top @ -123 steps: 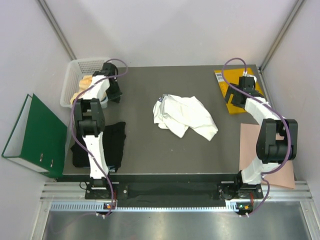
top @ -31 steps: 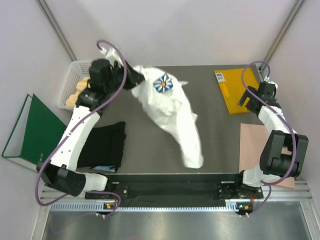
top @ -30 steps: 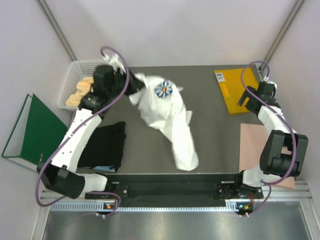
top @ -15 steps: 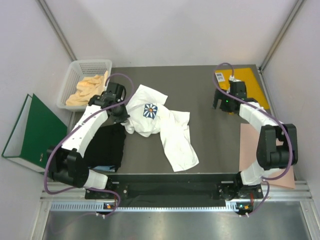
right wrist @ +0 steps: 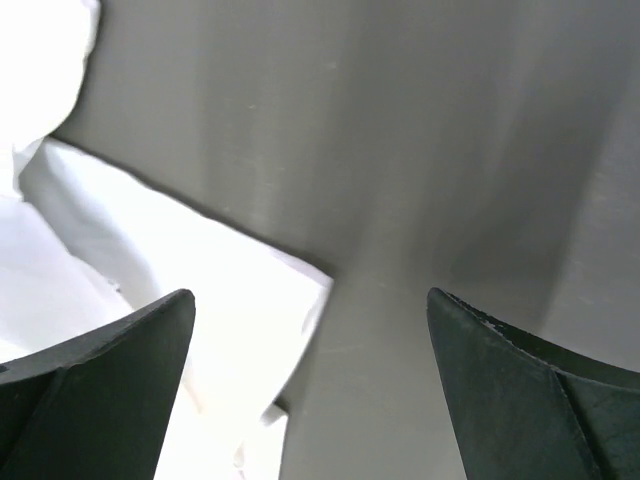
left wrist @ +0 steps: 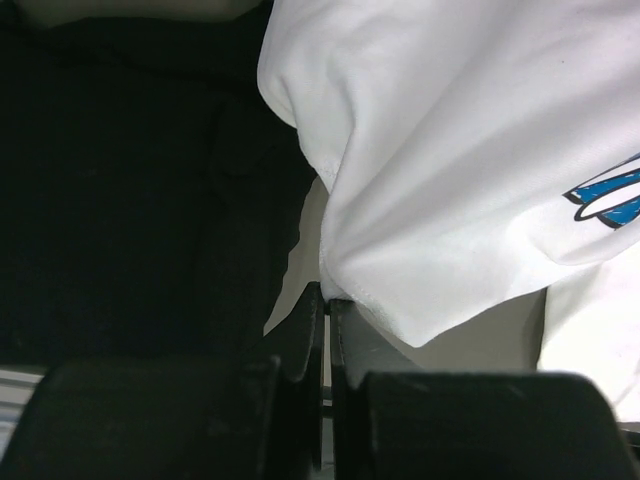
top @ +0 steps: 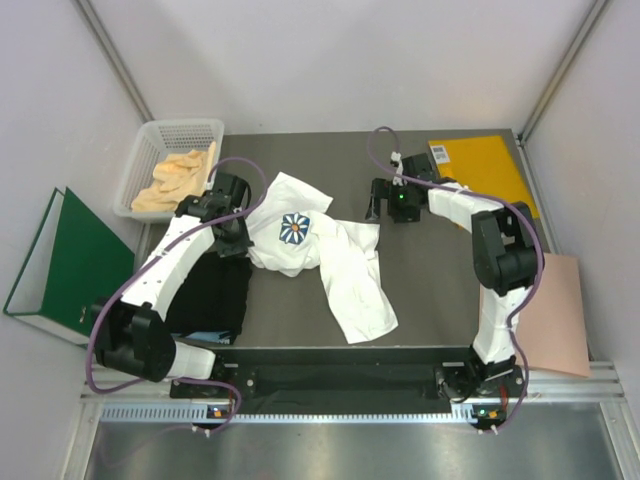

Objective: Fold and stack the t-shirts
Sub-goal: Flatten out the tshirt

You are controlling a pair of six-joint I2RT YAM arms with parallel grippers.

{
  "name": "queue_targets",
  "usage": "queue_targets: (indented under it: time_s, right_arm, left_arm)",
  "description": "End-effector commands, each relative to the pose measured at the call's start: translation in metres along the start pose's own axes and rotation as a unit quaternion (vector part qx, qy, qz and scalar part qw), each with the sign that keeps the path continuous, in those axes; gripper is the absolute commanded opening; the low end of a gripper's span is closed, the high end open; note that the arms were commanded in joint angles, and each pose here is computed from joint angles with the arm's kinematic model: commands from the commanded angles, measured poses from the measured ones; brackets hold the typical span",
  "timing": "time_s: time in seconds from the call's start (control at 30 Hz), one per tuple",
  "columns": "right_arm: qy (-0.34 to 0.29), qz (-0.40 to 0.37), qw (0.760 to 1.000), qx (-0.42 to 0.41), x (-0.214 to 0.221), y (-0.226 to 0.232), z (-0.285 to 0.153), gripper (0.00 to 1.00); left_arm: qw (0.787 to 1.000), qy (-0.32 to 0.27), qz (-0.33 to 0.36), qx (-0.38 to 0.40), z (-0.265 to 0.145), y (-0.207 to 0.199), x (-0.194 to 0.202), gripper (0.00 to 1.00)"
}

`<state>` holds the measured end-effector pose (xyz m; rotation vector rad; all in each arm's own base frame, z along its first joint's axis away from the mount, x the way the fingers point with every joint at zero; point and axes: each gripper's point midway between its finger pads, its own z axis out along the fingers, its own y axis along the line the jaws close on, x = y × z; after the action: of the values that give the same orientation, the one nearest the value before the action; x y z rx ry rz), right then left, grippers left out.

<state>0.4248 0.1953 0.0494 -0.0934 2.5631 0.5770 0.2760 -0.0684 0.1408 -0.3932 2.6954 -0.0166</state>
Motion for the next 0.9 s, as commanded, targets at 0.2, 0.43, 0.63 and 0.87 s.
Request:
queue_targets:
  time_s: [0.2, 0.43, 0.63, 0.87]
  right_arm:
    - [0.112, 0.001, 0.993, -0.023, 0.04, 0.034, 0.021, 0.91]
    - [0.197, -0.007, 0.98, 0.018, 0.076, 0.036, 0.043, 0.62]
    - [0.216, -0.024, 0.973, 0.075, 0.088, 0.021, 0.047, 0.0]
    - [0.073, -0.032, 0.988, 0.136, 0.0, 0.006, 0.002, 0.0]
  left_arm:
    - [0.999, -0.01, 0.013, -0.027, -0.005, 0.013, -0.002, 0.0]
    - [0.999, -0.023, 0.014, -0.019, -0.008, 0.01, -0.013, 0.0]
    - [0.999, -0.03, 0.02, -0.025, -0.01, 0.013, -0.02, 0.0]
    - [0.999, -0.04, 0.015, -0.028, -0.01, 0.013, -0.029, 0.0]
